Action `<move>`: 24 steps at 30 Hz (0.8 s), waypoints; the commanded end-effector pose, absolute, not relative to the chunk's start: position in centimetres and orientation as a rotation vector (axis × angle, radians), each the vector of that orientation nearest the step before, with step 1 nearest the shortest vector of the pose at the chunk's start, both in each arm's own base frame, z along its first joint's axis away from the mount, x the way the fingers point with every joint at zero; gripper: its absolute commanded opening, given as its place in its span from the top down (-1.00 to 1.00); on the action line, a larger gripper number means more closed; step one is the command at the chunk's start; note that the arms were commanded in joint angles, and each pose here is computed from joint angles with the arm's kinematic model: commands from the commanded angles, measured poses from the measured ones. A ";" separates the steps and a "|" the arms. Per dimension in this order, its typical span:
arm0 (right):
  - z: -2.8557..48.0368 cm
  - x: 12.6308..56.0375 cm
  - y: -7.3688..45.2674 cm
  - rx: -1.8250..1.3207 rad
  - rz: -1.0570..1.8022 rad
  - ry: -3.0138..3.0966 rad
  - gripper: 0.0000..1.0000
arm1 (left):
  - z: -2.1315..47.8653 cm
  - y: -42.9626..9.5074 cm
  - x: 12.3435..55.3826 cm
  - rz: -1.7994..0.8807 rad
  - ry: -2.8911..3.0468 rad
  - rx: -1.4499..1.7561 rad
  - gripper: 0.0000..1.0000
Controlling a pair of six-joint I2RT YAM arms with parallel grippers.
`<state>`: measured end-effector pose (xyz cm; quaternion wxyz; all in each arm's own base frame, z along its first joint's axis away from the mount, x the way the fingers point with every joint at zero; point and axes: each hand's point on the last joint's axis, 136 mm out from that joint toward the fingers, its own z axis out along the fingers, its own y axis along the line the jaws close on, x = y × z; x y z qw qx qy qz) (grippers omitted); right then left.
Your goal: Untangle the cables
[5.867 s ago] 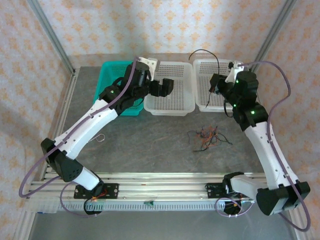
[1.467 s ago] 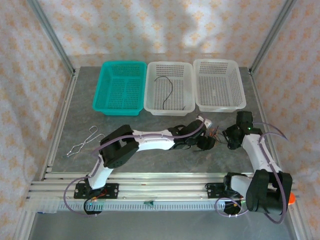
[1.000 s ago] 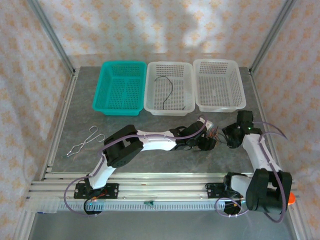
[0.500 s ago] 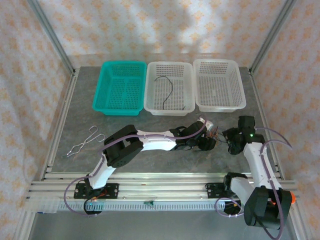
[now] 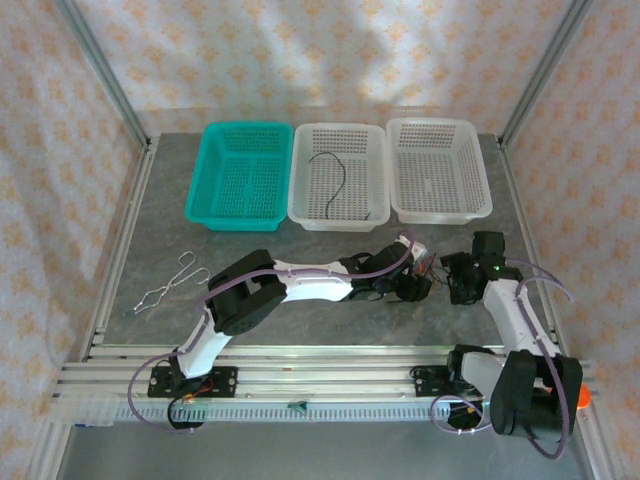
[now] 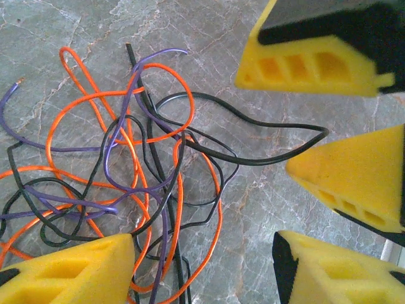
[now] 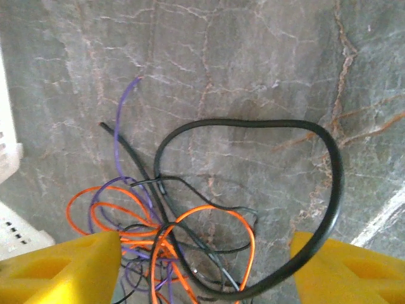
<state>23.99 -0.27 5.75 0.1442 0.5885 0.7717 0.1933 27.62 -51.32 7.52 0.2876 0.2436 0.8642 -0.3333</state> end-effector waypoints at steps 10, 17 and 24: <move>2.8 23.7 -0.7 1.748 0.498 2.245 0.07 | 5.8 -51.1 28.2 -0.805 2.339 0.667 -0.21; 3.7 23.9 -0.8 1.722 0.498 2.242 0.44 | 5.6 -50.6 28.8 -0.750 2.354 0.631 -0.21; 5.4 24.0 -0.8 1.677 0.509 2.248 0.65 | 5.2 -50.1 29.0 -0.722 2.369 0.602 -0.21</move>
